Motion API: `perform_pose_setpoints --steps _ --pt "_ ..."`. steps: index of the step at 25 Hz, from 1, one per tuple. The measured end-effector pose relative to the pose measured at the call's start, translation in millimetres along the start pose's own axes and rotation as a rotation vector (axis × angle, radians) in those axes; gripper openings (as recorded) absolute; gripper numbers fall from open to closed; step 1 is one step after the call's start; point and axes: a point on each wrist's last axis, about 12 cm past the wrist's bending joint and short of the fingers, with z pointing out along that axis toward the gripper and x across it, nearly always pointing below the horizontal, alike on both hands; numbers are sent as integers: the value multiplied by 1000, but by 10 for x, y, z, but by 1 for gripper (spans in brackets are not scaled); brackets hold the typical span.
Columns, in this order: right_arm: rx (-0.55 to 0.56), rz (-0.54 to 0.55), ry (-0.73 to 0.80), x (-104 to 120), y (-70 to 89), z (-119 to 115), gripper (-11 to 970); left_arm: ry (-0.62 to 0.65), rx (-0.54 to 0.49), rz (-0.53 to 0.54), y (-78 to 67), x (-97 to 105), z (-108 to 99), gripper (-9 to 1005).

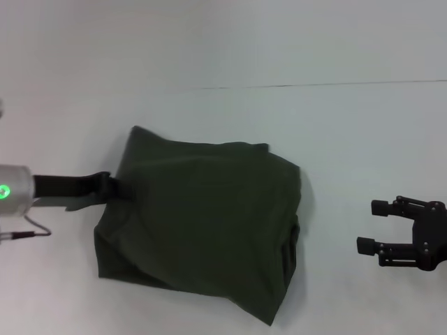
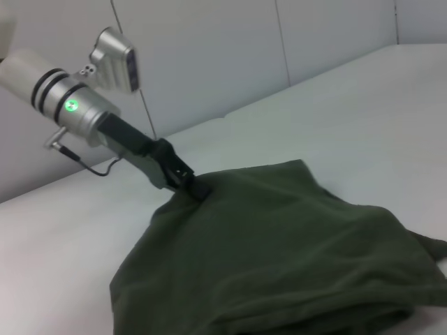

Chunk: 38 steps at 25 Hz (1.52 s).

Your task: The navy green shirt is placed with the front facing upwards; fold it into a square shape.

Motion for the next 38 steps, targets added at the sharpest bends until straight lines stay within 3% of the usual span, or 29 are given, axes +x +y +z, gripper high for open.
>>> perform_pose_setpoints --steps 6,14,22,29,38 --pt "-2 -10 -1 -39 -19 27 919 9 63 -73 97 158 -160 73" --pt "-3 -17 0 -67 -33 57 918 15 89 -141 186 390 -164 71" --pt "-2 -25 2 -92 -49 74 917 20 107 -149 186 451 -163 89" --pt "0 -28 -5 -97 -49 82 917 -2 155 -30 131 397 -226 124" --pt "-7 -58 -54 -156 -30 144 917 -153 156 162 142 318 -512 418"
